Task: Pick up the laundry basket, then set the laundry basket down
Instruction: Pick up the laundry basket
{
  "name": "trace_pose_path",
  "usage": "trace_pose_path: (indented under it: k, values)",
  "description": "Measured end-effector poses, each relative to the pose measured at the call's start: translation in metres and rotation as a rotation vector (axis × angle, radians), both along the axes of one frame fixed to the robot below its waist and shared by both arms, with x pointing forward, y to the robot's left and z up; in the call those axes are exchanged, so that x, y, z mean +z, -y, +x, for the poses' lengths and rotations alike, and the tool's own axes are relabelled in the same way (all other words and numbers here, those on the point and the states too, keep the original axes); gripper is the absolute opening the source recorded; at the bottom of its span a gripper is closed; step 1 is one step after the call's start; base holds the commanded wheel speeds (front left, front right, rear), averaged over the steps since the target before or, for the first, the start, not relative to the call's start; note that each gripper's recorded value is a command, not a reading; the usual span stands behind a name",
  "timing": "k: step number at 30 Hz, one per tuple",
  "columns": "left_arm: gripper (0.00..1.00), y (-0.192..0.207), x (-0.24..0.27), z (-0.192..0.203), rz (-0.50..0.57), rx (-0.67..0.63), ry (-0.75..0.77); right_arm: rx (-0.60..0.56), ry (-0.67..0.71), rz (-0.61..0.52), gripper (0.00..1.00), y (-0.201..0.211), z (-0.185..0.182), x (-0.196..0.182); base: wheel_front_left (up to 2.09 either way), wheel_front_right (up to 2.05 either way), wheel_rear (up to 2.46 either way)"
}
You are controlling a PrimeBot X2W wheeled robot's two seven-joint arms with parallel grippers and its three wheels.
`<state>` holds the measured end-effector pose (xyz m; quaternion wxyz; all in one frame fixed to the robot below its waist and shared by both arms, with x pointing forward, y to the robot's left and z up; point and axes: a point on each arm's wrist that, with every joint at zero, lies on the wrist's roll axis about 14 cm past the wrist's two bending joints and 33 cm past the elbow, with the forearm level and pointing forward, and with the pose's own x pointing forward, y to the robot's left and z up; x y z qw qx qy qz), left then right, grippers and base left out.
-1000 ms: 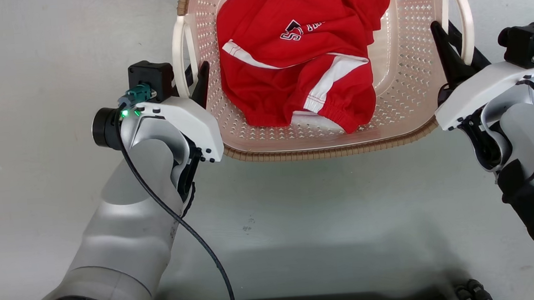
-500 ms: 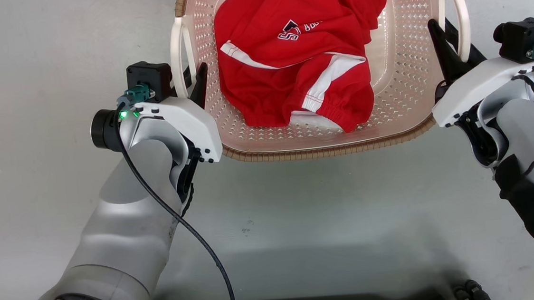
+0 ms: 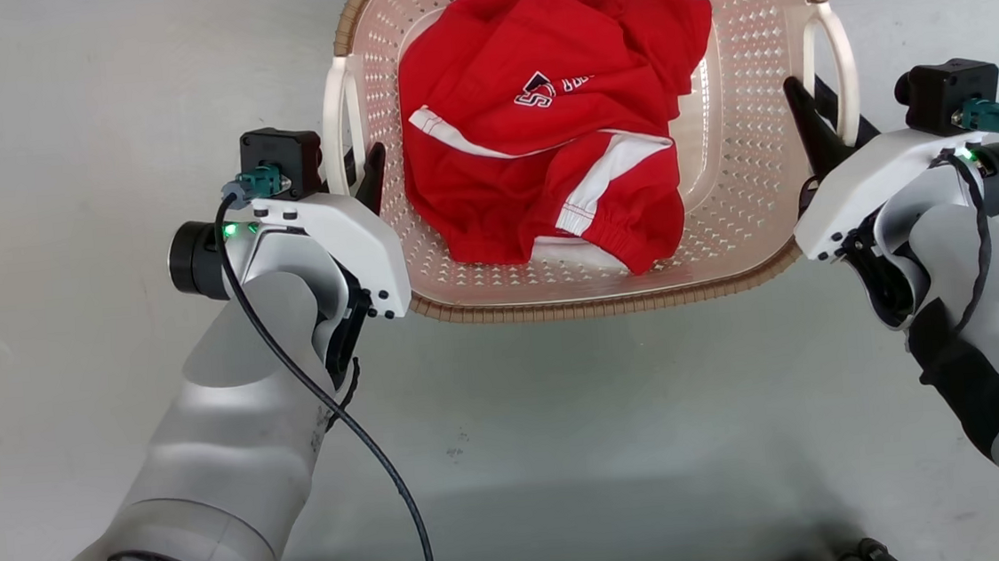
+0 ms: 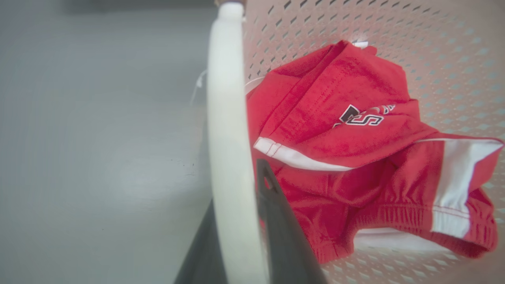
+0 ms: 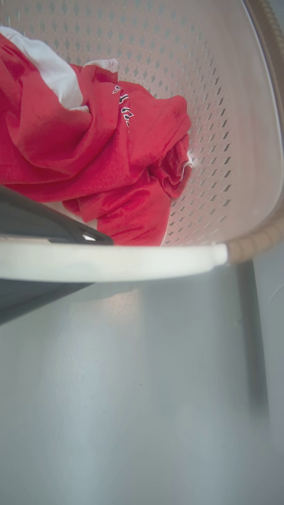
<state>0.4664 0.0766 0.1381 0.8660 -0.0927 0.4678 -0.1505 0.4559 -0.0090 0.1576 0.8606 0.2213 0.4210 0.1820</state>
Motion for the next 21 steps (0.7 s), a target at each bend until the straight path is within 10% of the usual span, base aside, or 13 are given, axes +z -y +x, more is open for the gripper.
trace_pose_path:
  k: [21]
  values:
    - [0.0,-0.003,0.032,-0.029,0.008,-0.005,-0.104,0.097,-0.064,-0.045,0.0,-0.006,-0.02,0.037,0.0,0.0,0.0]
